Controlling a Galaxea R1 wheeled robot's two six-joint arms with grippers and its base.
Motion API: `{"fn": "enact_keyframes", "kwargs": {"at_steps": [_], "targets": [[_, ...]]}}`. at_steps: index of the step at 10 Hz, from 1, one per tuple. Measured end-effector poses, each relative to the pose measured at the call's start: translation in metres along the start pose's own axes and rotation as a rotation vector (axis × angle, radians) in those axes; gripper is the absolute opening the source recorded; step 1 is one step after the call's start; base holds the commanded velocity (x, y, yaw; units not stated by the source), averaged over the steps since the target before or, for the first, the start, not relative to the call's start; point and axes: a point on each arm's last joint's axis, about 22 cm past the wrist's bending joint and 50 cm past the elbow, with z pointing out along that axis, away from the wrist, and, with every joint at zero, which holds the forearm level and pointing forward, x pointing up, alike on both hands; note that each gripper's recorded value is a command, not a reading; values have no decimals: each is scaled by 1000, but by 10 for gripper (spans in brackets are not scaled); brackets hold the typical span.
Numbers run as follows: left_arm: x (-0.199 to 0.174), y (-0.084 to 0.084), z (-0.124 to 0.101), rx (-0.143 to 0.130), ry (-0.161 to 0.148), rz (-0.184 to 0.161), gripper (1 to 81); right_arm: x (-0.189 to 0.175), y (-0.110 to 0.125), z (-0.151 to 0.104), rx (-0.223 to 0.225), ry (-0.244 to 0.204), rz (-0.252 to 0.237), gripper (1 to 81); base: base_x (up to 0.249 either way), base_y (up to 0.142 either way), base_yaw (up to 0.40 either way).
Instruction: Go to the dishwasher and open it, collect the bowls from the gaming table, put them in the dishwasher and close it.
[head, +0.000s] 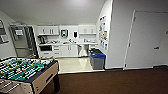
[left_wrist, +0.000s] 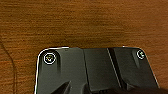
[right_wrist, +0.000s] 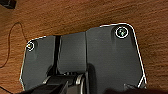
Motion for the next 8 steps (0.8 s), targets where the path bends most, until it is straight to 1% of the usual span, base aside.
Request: {"fn": "enact_keyframes", "kwargs": {"at_steps": [1, 3, 5, 7, 8], "targets": [[0, 0, 0, 1, -1, 0, 811, -2, -1, 0, 1, -2, 1, 811, 66, 0, 0], [-14, -1, -2, 2, -15, -4, 811, -15, 1, -1, -1, -15, 4, 811, 78, 0, 0], [-1, 0, 0, 0, 1, -1, 811, -2, -1, 0, 1, 3, 2, 811, 97, 0, 0], [-11, -1, -1, 2, -11, -3, 811, -10, 0, -1, 1, -6, 4, 811, 139, 0, 0], [-9, -1, -1, 2, -11, -3, 811, -10, 0, -1, 0, -9, 3, 811, 143, 0, 0]]}}
